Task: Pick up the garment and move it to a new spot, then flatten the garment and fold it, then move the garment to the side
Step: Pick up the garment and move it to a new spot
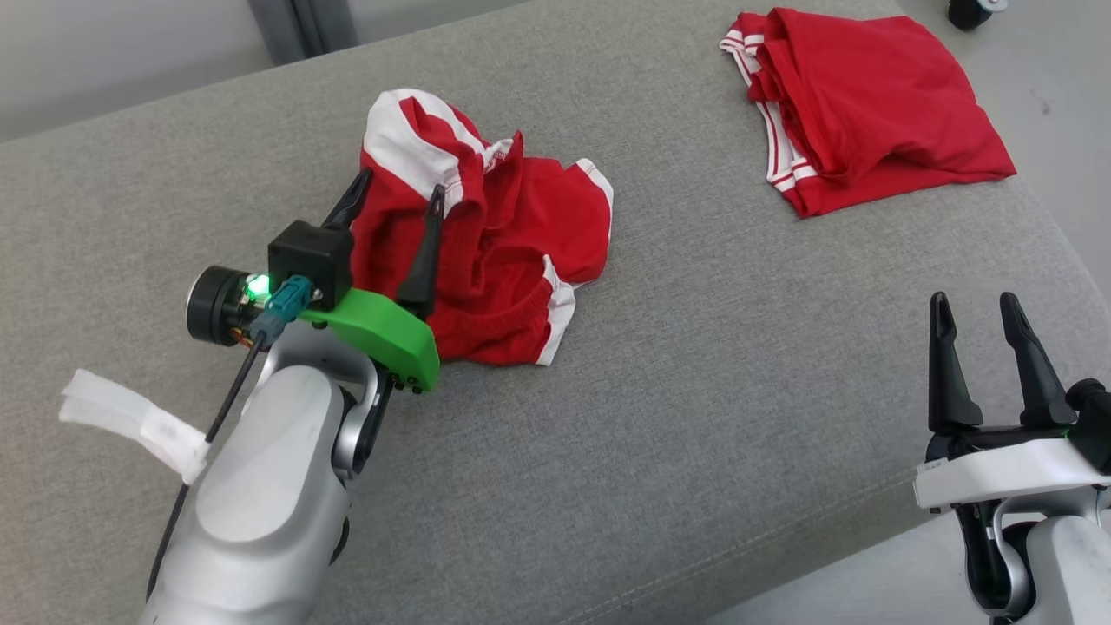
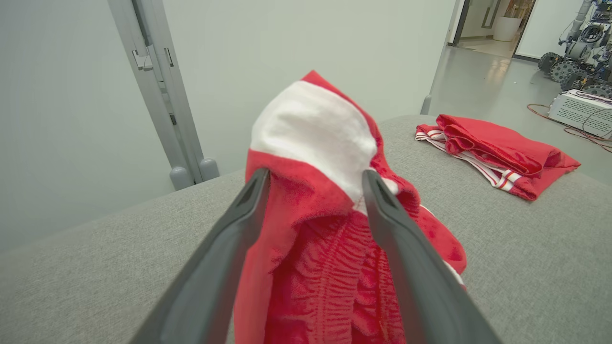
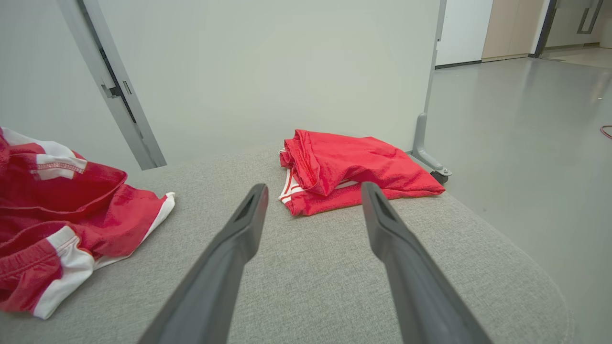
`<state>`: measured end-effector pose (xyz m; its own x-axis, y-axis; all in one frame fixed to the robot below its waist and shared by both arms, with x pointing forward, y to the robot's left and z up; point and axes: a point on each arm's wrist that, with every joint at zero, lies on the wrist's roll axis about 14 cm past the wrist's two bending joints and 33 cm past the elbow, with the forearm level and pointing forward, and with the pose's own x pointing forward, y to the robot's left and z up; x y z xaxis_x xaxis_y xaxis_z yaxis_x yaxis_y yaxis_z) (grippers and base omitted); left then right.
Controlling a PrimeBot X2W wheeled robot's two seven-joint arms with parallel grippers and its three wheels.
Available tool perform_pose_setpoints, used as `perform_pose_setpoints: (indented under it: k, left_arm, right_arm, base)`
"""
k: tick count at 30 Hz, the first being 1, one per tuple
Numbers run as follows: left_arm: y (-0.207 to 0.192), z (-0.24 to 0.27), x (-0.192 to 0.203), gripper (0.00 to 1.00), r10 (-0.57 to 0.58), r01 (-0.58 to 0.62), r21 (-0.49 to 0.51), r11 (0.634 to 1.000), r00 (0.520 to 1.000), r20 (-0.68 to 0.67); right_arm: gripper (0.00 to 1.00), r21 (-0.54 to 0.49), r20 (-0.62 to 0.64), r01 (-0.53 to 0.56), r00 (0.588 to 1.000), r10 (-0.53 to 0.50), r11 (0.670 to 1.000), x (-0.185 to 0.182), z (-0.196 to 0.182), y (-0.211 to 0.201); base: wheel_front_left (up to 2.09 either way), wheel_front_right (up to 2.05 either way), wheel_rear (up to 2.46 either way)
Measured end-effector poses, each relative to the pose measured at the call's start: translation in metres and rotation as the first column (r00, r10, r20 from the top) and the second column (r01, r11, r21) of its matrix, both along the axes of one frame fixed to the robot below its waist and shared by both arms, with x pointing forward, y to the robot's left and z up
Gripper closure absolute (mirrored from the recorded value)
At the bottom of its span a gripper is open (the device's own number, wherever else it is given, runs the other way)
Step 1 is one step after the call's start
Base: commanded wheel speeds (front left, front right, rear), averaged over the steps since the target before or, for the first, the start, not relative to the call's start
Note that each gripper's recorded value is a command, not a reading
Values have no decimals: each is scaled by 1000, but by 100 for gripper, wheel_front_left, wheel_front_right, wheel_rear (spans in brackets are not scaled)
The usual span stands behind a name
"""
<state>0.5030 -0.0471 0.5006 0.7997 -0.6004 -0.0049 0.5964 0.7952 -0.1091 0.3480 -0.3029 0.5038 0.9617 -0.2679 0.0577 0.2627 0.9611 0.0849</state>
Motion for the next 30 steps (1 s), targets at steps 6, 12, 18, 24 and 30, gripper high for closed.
perform_pose_setpoints:
  k: [6,12,18,24,30]
  left_arm:
    - [27,19,-5,0,87,-83,-47,995,994,71]
    - [69,41,-12,0,206,-197,-79,977,968,140]
    - [119,59,-31,0,336,-321,-103,941,921,199]
    - [167,65,-60,0,452,-437,-114,892,864,222]
    - [205,63,-91,0,537,-528,-104,843,812,228]
  right_arm:
    - [0,1,14,-27,1000,27,1000,-1,4,8]
    - [0,0,32,-72,997,72,997,3,8,22]
    - [0,1,59,-134,989,134,991,10,14,42]
    - [0,-2,74,-189,979,188,982,15,18,60]
    - [0,-9,90,-239,967,239,971,20,23,76]
  base:
    - [0,0,0]
    - [0,0,0]
    - [0,0,0]
    - [0,0,0]
    - [0,0,0]
